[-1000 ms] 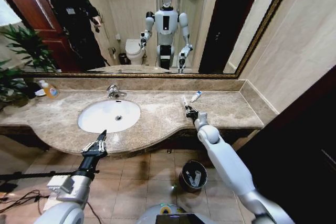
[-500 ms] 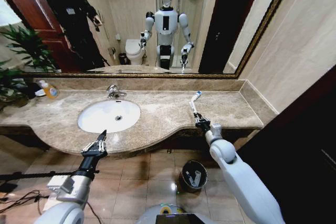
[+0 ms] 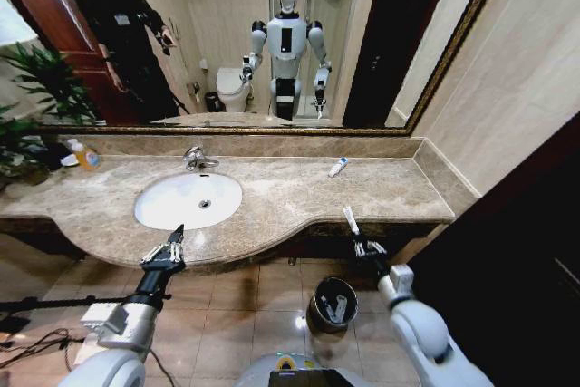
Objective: Pick up the trash from the sink and place it in the trash bin.
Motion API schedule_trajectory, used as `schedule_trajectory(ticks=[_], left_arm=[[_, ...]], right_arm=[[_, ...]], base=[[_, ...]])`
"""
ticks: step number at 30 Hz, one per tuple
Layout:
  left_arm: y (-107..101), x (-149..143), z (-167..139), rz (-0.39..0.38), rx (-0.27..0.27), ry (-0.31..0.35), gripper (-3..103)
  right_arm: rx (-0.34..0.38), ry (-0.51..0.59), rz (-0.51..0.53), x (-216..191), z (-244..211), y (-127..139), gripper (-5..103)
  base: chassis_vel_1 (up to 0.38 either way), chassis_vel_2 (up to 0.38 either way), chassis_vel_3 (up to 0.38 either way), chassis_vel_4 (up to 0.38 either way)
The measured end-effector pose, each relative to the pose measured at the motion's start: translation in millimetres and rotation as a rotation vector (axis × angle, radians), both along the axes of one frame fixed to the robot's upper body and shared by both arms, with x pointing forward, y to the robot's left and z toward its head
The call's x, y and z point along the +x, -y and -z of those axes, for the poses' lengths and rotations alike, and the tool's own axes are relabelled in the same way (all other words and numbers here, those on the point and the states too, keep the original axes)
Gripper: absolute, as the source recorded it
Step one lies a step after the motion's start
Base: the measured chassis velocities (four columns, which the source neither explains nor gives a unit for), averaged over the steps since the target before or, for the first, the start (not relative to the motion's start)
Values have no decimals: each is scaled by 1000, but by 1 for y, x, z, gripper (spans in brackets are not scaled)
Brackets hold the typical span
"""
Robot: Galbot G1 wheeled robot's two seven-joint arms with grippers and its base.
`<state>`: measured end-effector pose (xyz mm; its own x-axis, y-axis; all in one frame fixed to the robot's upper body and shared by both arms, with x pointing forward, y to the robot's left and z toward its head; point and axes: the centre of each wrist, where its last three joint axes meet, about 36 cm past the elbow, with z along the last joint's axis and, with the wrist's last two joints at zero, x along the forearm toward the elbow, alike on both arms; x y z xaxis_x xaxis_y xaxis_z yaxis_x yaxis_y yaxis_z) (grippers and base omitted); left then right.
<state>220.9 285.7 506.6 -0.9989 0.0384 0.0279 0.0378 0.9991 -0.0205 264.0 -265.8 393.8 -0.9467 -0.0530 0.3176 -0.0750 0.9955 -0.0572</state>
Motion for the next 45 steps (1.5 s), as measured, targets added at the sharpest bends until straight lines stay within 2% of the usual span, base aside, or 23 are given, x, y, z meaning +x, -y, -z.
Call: schedule_trajectory(ticks=[6,9,11,13,15,18,20,23,28,34,45], left_arm=[[0,0,0,0,0,0,0],[0,0,0,0,0,0,0],[0,0,0,0,0,0,0],[0,0,0,0,0,0,0],[0,0,0,0,0,0,0],[0,0,0,0,0,0,0],[0,0,0,0,0,0,0],[0,0,0,0,0,0,0],[0,0,0,0,0,0,0],[0,0,0,0,0,0,0],[0,0,0,0,0,0,0]], right_arm=[[-27,-50,13,-15,38,1,16],[-28,-85,27,-7,71,-2,16],[-28,-92,30,-5,75,-2,16],[-37,-122,47,4,105,-3,16],[-40,-129,52,5,111,-3,16],[-52,-172,73,12,148,-1,16],[-53,-177,75,12,152,0,16],[-80,-217,96,15,193,9,16],[-120,-268,126,18,230,26,16],[-139,-296,138,17,251,34,16],[-155,-295,151,20,266,18,15]], base=[[0,0,0,0],[0,0,0,0],[0,0,0,0],[0,0,0,0],[0,0,0,0],[0,0,0,0],[0,0,0,0],[0,0,0,0],[0,0,0,0],[0,0,0,0],[0,0,0,0]])
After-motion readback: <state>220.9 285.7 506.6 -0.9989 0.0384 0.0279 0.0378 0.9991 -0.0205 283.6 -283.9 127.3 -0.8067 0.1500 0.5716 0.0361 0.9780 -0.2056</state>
